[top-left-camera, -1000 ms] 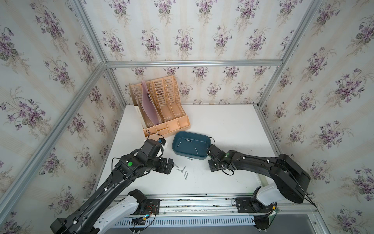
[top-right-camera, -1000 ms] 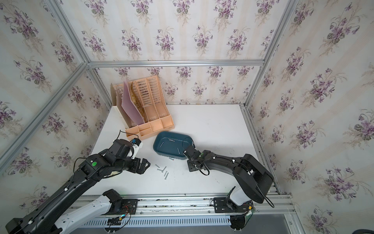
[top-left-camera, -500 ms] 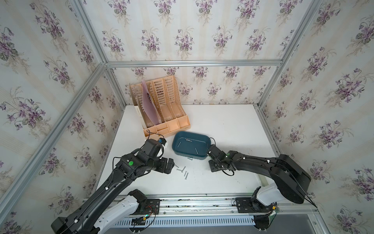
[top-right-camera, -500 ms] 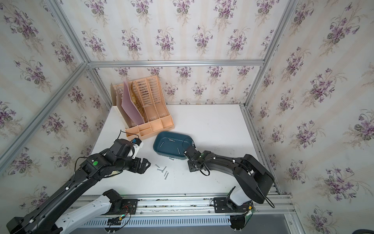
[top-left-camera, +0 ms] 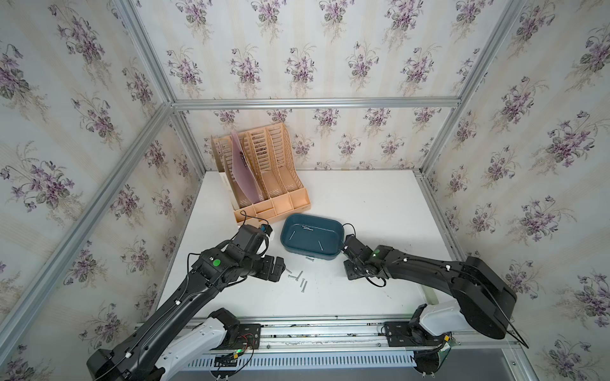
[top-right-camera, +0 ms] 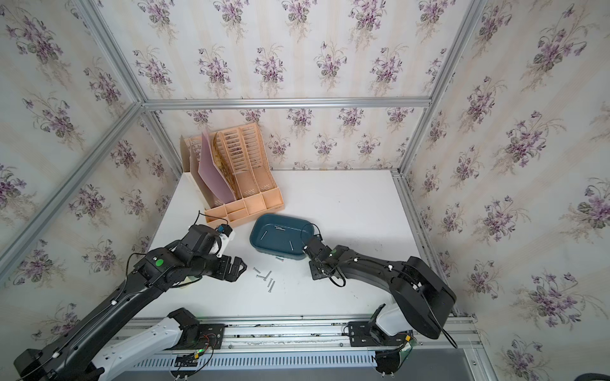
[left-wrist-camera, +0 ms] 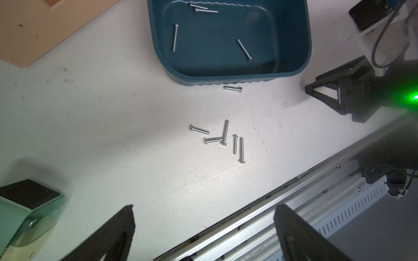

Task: Put the screws on the desktop into the storage box
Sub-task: Pick up the screw from the center of the board, then place the screw in the storage box.

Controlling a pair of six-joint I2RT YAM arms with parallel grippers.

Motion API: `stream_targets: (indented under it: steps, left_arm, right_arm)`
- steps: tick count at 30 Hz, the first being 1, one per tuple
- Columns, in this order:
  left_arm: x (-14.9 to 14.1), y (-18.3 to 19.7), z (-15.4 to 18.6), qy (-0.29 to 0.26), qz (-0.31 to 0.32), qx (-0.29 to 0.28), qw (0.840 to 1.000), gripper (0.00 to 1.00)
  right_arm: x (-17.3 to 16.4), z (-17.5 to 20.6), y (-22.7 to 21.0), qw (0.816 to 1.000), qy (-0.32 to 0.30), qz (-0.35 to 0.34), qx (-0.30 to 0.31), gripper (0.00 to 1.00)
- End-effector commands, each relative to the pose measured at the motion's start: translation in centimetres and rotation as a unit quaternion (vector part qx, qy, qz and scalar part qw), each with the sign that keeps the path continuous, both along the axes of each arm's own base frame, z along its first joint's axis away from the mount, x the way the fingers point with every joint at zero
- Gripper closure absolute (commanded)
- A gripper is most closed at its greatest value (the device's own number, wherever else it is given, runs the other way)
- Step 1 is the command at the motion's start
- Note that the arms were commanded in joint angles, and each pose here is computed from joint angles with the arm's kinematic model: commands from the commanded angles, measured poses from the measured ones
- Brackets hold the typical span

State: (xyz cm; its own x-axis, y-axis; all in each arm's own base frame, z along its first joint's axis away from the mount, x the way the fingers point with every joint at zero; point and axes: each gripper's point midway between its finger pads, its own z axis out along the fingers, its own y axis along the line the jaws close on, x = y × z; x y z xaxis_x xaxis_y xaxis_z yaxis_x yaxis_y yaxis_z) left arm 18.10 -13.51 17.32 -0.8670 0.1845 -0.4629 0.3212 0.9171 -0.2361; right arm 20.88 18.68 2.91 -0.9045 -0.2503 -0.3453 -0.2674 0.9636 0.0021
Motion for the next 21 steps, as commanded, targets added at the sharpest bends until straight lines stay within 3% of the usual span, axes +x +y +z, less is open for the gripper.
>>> stream_targets:
  steps: [1, 11, 21]
  left_arm:
    - [0.3, -0.3, 0.1, -0.004, -0.001, -0.005, 1.000, 0.01]
    - [0.6, -0.5, -1.0, 0.019, 0.007, 0.002, 1.000, 0.01]
    - [0.4, -0.4, -1.5, 0.028, 0.019, 0.003, 0.999, 0.01]
  right_arm:
    - [0.1, 1.1, -0.6, 1.000, -0.008, 0.000, -0.008, 0.67]
    - [3.0, 7.1, 2.7, 0.997, -0.059, 0.035, 0.029, 0.68]
    - [6.5, 8.3, 7.6, 0.993, -0.077, 0.080, 0.046, 0.68]
